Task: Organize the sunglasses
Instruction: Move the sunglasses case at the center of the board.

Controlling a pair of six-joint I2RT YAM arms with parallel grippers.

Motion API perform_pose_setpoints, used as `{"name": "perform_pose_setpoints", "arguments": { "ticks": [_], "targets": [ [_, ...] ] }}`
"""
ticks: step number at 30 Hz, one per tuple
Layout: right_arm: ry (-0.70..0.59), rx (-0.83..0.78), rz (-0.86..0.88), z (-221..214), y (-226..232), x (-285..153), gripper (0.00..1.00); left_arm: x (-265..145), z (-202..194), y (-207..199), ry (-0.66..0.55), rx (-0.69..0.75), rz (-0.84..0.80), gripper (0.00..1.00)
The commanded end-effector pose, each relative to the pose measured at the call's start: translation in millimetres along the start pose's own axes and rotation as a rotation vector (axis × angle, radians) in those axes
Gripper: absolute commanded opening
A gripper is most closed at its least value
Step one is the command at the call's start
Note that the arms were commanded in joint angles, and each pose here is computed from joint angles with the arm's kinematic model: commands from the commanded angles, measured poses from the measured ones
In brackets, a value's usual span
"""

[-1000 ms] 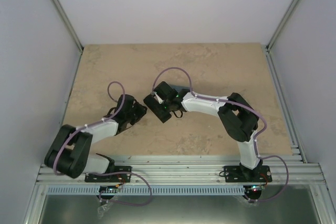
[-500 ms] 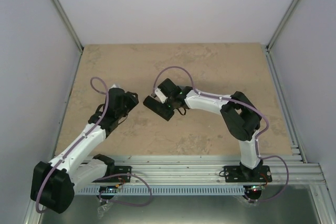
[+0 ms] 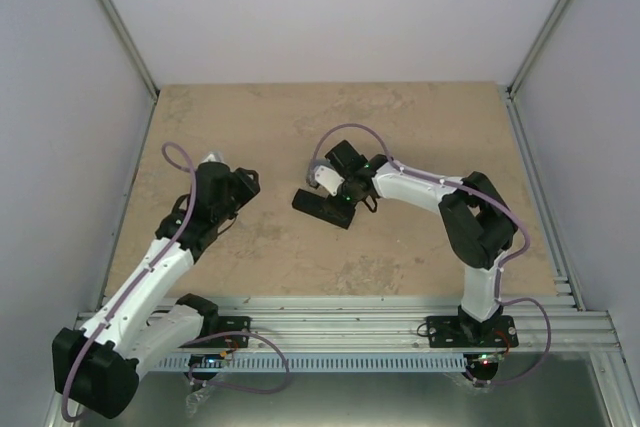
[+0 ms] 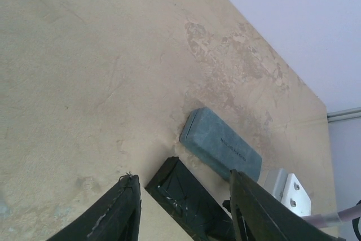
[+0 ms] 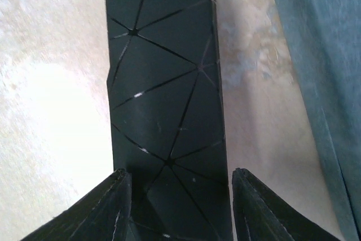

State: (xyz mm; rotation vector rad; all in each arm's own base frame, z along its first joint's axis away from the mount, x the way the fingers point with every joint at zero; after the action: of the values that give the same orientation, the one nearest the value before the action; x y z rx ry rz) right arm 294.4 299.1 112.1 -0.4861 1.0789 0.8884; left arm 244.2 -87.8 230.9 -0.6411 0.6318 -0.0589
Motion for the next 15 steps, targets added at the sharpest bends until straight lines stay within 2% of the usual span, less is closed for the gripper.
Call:
{"name": "perform_pose_setpoints", "arguments": {
  "ticks": [1,4,9,12,15],
  "targets": [
    [0.099,-0.002,-0.032,-23,-5,-10,0.54,-9,7,-3,-0.019,0.034,0.008,0.46],
    [0.032,0.019,-0.05,-12,-5,-25,0.63,-13,10,-3,-0.033,0.04,0.011,0.48],
    [-0.091,0.061,-0.058,5,-3,-52,0.71,-17,13,-4,-0.048,0.056,0.011,0.52],
    [-0.171,0.115,-0.102,12,-5,-69,0.74,-22,15,-7,-0.057,0.073,0.0,0.57],
    [-0.279,0.222,-0.196,15,-12,-96,0.74,-29,19,-9,-0.067,0.093,-0.004,0.66]
  ]
}}
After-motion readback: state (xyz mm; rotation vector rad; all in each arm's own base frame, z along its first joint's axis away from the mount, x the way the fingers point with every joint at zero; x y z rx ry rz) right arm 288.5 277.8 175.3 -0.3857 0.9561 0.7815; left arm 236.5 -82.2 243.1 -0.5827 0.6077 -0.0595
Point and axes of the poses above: each gripper's point midway between its finger pads, its own x axis out along the fingers, its own y axis along the line the jaws close on, z = x × y, the point moved 7 cm from there along -x, back along the fingers, and after that the axes turned 8 degrees about x, right-handed, at the moved point
